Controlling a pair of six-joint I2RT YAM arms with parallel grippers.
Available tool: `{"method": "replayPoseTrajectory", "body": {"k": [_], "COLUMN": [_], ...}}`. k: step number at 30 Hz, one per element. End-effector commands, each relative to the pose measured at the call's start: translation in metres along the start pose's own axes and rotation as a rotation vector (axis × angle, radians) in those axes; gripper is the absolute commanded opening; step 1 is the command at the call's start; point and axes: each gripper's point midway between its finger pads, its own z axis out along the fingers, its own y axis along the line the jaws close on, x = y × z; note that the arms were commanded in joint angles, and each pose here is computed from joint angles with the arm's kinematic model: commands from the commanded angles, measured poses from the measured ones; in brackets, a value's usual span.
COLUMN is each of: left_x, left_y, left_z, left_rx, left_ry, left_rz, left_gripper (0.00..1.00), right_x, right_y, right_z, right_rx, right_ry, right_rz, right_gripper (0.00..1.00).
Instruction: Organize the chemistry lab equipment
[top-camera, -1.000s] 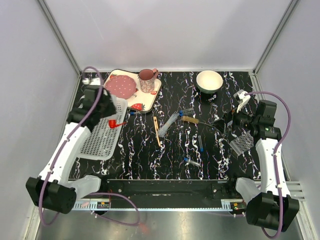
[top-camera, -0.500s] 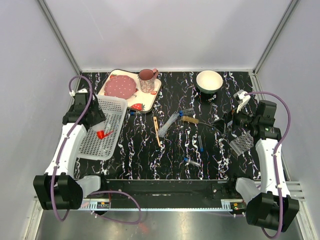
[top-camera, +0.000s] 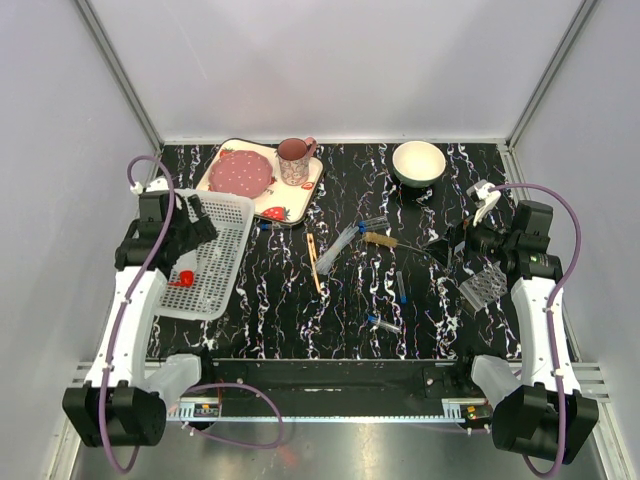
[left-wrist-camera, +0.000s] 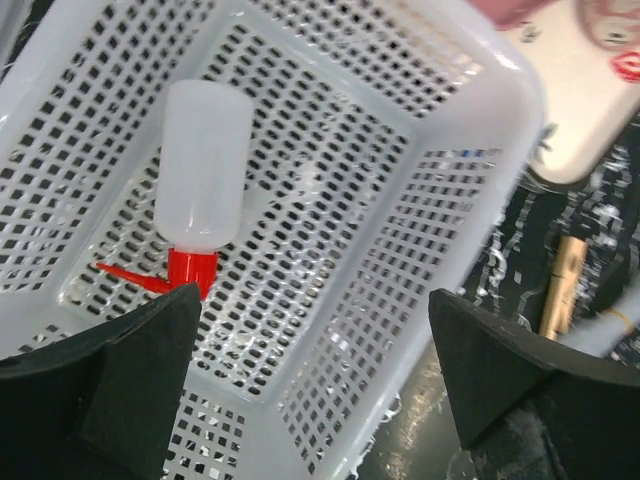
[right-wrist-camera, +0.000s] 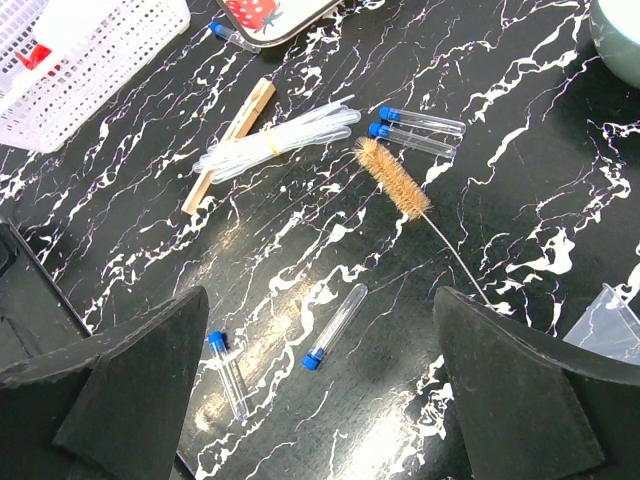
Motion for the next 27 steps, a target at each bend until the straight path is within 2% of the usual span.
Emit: {"method": "replayPoseTrajectory", "body": {"k": [1,6,12,20,26,27], "left_x": [-0.010,-0.004,0.018,0.029,0.038,0.046], "left_y": [-0.041,-0.061,-0.089,-0.107,-0.120,-0.122], "left_z": [-0.029,-0.051,-0.074,-0.096,-0.109,-0.110], "left_rx": [0.274,0.431,0.652,0.833,0.965,0.995], "left_ry": [-0.064,-0.088,-0.026,-0.037,-0.024,0.007], "left_rz": [0.038,0.047,0.063,0.084,0.083,0.071], "left_gripper": [0.99,0.99,0.99,0.99,0.99,0.99], "right_x": [-0.003,-0.002,-0.004,-0.007,-0.004,-0.002], "right_y": [0.001,0.001,-0.003,-0.007,-0.005,-0.007], "right_z": [0.000,0.000,-0.007,-0.012,-0.006,-0.005], "right_rx": [-0.010,-0.011,0.026,0.057,0.020,0.016], "right_ry": [-0.014,-0.004,0.046,0.071,0.074,0.079], "right_rz": [-0.038,-0.041,-0.057,-0.078,-0.023,-0.008], "right_gripper": [1.00,1.00,1.00,1.00,1.00,1.00]}}
